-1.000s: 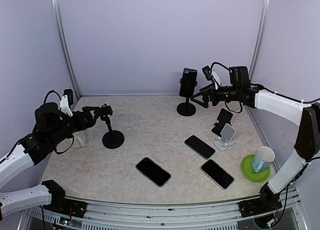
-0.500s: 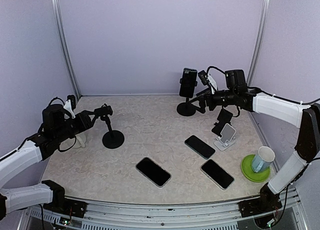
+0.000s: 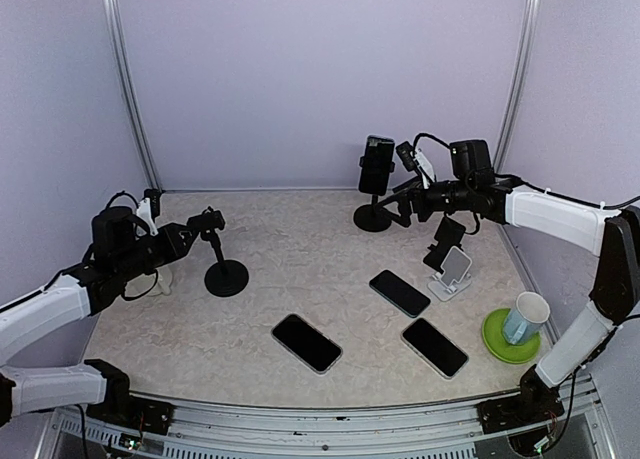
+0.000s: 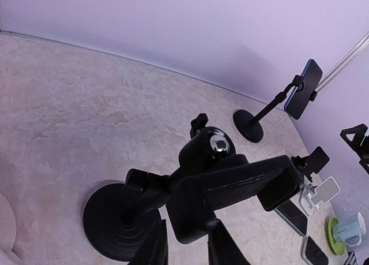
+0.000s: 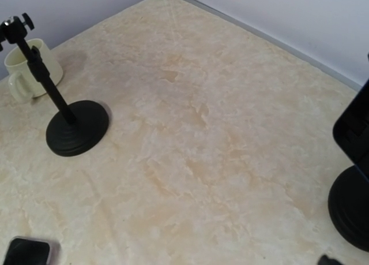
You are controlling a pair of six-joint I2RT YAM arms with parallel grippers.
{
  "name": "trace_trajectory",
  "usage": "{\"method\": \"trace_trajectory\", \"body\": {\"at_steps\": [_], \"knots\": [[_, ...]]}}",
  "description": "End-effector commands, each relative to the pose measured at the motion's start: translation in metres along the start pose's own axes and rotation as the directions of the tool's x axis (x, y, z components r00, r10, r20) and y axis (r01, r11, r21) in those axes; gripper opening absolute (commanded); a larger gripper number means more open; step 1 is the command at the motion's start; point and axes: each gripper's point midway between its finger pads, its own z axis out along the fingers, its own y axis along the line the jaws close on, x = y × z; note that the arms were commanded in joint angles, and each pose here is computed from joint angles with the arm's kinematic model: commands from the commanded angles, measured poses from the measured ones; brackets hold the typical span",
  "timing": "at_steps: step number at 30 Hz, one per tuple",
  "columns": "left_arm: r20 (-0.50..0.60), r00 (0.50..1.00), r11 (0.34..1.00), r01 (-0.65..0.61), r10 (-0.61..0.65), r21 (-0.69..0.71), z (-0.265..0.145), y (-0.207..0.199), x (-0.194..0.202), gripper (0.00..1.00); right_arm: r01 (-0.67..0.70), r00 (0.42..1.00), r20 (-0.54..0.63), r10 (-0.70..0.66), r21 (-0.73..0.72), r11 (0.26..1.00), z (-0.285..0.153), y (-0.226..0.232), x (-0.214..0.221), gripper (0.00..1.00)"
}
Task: Place the phone on the phone stand
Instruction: Pick up the phone stand from the center of the board.
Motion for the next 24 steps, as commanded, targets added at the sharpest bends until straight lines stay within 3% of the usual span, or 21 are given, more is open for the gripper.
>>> {"method": "trace_trajectory", "body": {"at_steps": [1,9,17,24], "knots": [[0.045,0.999,0.999,-0.033,0.031,0.027,0.000,-0.009,-0.016,0.20,0.012,1.000,0.015,-0.012,-0.001,1.000,0.000,0.003,-0.004,1.00],[0.063,0.996,0.997,-0.064,0.061,0.036,-0.002,-0.014,-0.024,0.00,-0.002,1.000,0.003,0.002,-0.007,1.000,0.006,0.001,0.001,1.00],[0.074,0.992,0.993,-0.102,0.098,0.051,-0.003,-0.023,-0.027,0.00,-0.017,1.000,-0.002,0.017,-0.029,0.999,0.010,0.002,0.002,1.00],[0.094,0.989,0.988,-0.126,0.118,0.094,-0.005,-0.054,-0.026,0.00,0.049,0.998,-0.030,-0.052,-0.110,0.993,0.022,0.034,0.005,1.00]]}}
